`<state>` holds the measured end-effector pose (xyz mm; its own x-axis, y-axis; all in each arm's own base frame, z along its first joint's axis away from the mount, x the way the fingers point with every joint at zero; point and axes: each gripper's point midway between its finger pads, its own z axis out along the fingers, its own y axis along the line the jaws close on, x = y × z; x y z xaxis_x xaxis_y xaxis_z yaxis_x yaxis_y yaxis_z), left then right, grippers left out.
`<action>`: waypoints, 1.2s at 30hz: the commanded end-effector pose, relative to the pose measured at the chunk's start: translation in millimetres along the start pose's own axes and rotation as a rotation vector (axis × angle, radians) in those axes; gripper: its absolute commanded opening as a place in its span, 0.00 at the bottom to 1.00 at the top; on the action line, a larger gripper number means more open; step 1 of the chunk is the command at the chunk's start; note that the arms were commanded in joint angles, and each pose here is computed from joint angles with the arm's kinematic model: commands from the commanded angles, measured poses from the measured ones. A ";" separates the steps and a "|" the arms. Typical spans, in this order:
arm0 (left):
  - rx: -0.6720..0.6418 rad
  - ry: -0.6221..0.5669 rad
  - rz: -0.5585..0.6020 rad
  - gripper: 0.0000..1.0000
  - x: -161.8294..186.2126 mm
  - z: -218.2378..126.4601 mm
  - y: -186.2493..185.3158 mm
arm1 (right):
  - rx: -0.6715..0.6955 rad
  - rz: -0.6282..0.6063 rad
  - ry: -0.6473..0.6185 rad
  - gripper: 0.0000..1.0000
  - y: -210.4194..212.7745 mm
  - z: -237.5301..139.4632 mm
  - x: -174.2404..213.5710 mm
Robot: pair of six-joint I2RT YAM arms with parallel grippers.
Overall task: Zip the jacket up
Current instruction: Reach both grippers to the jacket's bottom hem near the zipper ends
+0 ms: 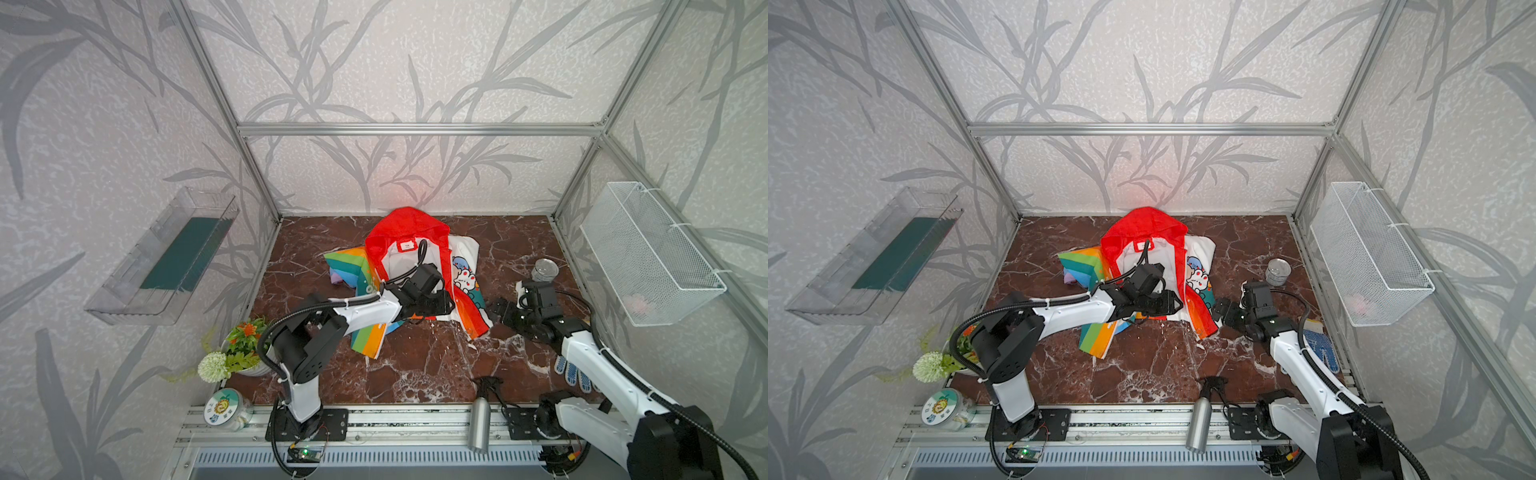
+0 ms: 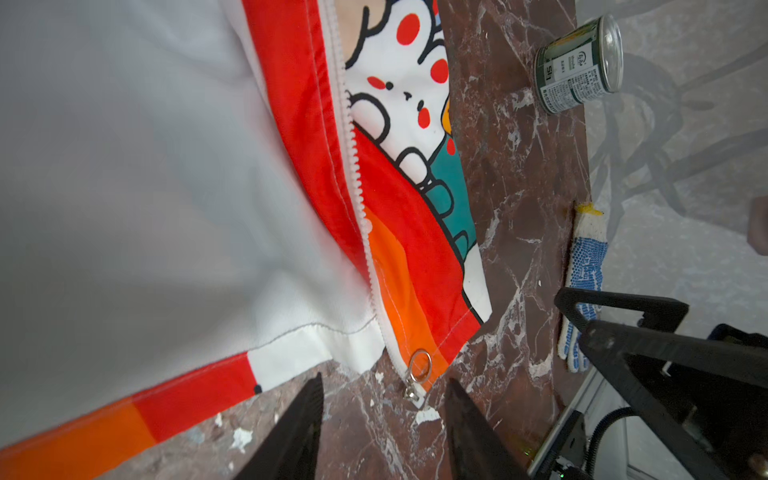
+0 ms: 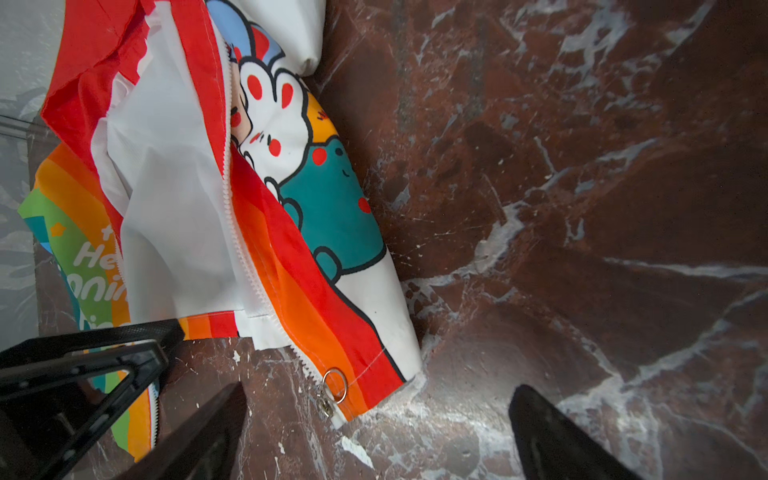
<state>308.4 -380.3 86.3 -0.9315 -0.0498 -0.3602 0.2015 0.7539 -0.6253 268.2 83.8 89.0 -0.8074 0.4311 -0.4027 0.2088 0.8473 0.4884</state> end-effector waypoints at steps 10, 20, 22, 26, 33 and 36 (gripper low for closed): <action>0.057 0.026 -0.010 0.44 -11.1 33.6 -18.0 | -0.044 0.001 -0.031 0.99 0.4 -12.3 -9.6; 0.025 0.046 -0.022 0.44 -8.7 55.1 -8.3 | -0.032 0.047 -0.069 0.99 -7.9 -17.9 -16.2; 0.022 0.032 -0.021 0.43 -9.7 57.9 -6.1 | -0.036 0.050 -0.063 0.99 -7.0 -17.3 -15.8; 0.029 0.042 -0.020 0.38 -8.2 65.5 -5.1 | -0.055 0.060 -0.048 0.99 -3.9 -15.9 -13.8; 0.087 0.003 -0.015 0.12 -18.5 53.4 -22.8 | -0.237 0.051 0.011 0.99 26.3 -21.3 -2.2; 0.093 -0.049 0.008 0.02 -30.9 31.6 -35.6 | -0.363 0.130 0.046 0.99 42.1 -25.6 8.0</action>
<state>334.1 -421.8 50.6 -0.9454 -0.0486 -0.3224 0.1864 0.7309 -0.6565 263.5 94.5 112.3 -0.7931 0.4996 -0.3484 0.1600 0.7228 0.6723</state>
